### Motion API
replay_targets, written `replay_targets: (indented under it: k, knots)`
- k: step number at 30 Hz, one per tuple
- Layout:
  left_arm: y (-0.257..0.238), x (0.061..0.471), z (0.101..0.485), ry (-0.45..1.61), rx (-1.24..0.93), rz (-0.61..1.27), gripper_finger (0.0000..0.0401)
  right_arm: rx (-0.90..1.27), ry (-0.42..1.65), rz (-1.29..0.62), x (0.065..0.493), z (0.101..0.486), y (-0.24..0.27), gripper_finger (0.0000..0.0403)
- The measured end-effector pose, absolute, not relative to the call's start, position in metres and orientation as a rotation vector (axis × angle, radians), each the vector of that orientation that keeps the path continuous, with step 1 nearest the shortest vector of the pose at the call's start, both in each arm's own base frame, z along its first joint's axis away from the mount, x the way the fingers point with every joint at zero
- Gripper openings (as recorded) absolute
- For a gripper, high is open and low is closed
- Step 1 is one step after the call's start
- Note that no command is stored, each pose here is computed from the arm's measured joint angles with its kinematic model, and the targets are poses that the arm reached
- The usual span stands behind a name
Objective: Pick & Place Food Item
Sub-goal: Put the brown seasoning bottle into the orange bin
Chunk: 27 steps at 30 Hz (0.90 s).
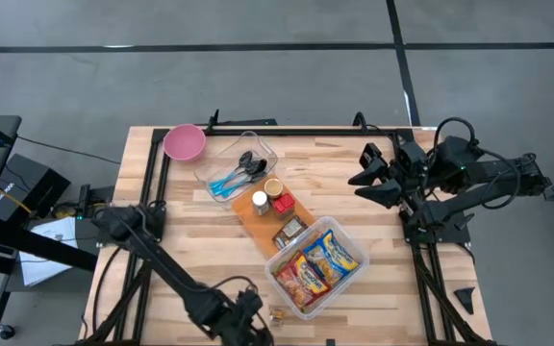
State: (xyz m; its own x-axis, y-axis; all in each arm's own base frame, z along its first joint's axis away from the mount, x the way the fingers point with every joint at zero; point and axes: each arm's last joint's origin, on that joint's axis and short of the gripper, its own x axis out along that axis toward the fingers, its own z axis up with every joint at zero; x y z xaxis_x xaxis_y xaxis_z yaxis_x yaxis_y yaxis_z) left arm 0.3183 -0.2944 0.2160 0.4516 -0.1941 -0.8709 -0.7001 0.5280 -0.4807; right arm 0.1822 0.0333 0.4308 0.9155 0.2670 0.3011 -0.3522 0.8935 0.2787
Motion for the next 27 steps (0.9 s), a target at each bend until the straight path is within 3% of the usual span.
replay_targets:
  k: [11, 21, 27]
  knots:
    - [-0.279, 0.346, 0.167, 0.991, -0.993, 0.583, 0.0375, 0.358, -0.23, 0.326, 0.183, 0.428, 0.033, 0.0118]
    - [-0.276, 0.348, 0.157, 1.006, -0.962, 0.623, 0.0371, 0.368, -0.202, 0.323, 0.184, 0.426, 0.034, 0.0118]
    - [-0.267, 0.337, 0.154, 1.071, -0.883, 0.743, 0.0369, 0.368, -0.202, 0.323, 0.184, 0.426, 0.034, 0.0118]
